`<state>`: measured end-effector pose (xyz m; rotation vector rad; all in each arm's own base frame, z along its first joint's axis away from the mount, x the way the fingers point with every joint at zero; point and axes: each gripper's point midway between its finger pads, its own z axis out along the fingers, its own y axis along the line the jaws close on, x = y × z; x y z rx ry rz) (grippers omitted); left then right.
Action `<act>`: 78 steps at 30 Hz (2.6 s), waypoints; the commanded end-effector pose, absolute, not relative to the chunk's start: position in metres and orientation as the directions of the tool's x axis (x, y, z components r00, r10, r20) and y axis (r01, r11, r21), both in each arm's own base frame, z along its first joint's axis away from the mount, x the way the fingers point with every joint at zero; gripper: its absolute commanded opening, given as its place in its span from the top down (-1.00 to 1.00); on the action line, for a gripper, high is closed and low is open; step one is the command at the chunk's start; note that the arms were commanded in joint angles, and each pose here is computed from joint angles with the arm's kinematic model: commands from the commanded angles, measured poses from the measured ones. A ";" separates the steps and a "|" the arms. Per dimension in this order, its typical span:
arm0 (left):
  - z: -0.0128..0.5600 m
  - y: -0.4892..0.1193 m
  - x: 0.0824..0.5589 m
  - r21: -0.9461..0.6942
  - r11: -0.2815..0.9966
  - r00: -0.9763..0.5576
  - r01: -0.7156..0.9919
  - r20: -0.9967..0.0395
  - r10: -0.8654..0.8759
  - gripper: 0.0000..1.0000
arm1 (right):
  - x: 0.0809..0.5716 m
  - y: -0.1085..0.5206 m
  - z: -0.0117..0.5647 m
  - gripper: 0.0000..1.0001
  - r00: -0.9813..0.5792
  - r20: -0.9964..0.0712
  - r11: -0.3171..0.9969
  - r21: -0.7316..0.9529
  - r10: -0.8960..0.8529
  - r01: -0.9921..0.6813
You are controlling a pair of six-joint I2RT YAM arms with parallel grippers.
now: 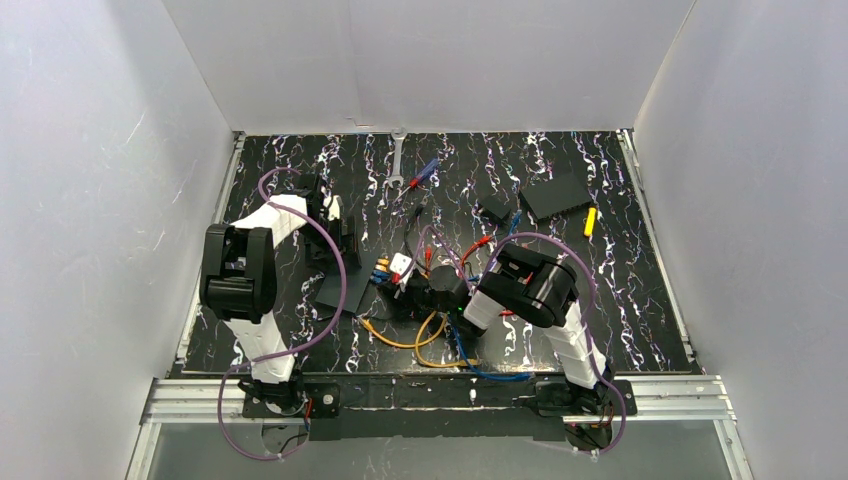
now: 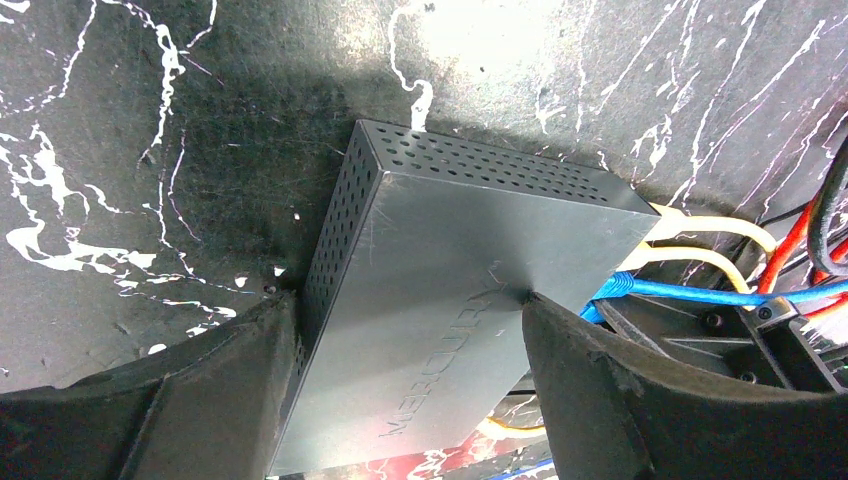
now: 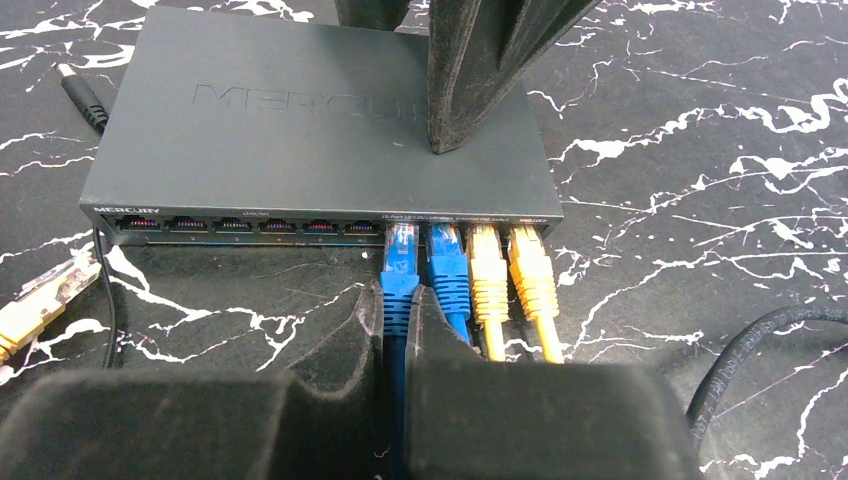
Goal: Insert the plug into the switch port
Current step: Insert the connector into the switch port.
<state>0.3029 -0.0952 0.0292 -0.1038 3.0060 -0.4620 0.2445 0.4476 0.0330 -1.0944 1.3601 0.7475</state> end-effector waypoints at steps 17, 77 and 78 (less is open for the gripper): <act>0.017 -0.123 0.270 -0.364 0.931 -0.998 -0.012 0.061 0.011 -0.57 | 0.238 0.485 0.081 0.97 0.213 -0.977 0.225 -0.213 -0.024 -0.951; 0.010 -0.092 0.271 -0.165 0.986 -0.998 0.026 0.048 0.035 -0.53 | 0.234 0.433 0.064 0.27 0.161 -0.928 0.194 -0.236 -0.336 -0.952; 0.010 -0.091 0.271 -0.165 0.986 -0.998 0.026 0.048 0.034 -0.53 | 0.234 0.431 0.061 0.28 0.155 -0.927 0.195 -0.232 -0.343 -0.953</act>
